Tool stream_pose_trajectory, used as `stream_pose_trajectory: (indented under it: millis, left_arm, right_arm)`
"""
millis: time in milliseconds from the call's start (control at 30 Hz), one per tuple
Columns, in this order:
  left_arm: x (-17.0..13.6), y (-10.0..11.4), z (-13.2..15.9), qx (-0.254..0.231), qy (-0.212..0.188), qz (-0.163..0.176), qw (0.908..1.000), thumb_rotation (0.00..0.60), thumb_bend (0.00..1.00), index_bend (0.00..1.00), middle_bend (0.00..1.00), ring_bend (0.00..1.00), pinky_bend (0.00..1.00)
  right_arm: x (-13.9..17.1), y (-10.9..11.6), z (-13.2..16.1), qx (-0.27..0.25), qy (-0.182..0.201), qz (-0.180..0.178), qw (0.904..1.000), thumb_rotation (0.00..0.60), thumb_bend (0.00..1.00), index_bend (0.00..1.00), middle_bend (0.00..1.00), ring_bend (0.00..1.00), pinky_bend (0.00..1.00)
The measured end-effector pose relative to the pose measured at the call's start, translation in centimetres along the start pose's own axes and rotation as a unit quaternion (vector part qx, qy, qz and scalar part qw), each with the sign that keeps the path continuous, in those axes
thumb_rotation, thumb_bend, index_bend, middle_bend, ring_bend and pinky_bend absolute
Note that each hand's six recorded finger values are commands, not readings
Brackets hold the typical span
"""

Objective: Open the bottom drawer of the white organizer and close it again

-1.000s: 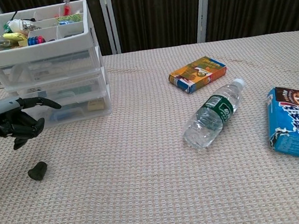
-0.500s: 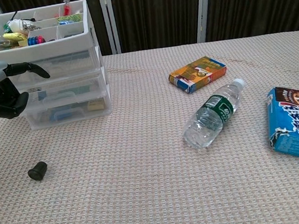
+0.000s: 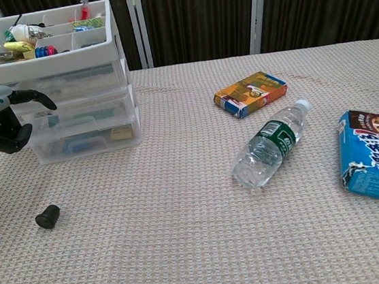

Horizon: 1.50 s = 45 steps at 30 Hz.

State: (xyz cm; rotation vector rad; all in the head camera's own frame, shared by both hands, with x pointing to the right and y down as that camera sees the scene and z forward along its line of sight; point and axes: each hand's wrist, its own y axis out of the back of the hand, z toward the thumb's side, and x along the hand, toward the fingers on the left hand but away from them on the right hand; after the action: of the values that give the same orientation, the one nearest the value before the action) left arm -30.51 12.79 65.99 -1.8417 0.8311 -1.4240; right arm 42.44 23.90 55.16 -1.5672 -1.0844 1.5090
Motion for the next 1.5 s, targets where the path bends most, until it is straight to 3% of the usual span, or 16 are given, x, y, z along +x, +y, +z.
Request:
stream_pose_trajectory:
  millis: [333,600,767,1000,1500]
  left_arm:
    - [0.4,-0.7,-0.9,-0.003,0.02,-0.014,0.9997,0.6,0.68,0.22,0.97,0.86,0.77]
    - [0.4,-1.1,-1.2,-0.015,0.029,-0.024,0.9992,0.6,0.69,0.38,0.97,0.86,0.77]
    - [0.4,-0.9,-1.1,-0.03,0.03,-0.022,0.9988,0.6,0.69,0.42,0.97,0.86,0.77]
    - [-0.2,-0.5,-0.8,-0.057,0.027,-0.028,0.9976,0.6,0.69,0.43,0.97,0.86,0.77]
    - [-2.7,-1.4,-0.5,-0.061,0.009,-0.059,0.9963,0.6,0.69,0.43,0.97,0.86,0.77]
  right_arm:
    - [0.0,0.0,0.0,0.0,-0.001,0.001,1.0,0.6,0.01,0.05,0.0,0.0,0.0]
    - [0.0,0.0,0.0,0.0,-0.001,0.001,1.0,0.6,0.01,0.05,0.0,0.0,0.0]
    - [0.0,0.0,0.0,0.0,0.0,0.001,1.0,0.6,0.01,0.05,0.0,0.0,0.0]
    - [0.0,0.0,0.0,0.0,0.0,0.0,1.0,0.6,0.01,0.05,0.0,0.0,0.0]
    - [0.0,0.0,0.0,0.001,0.001,-0.002,1.0,0.6,0.01,0.05,0.0,0.0,0.0]
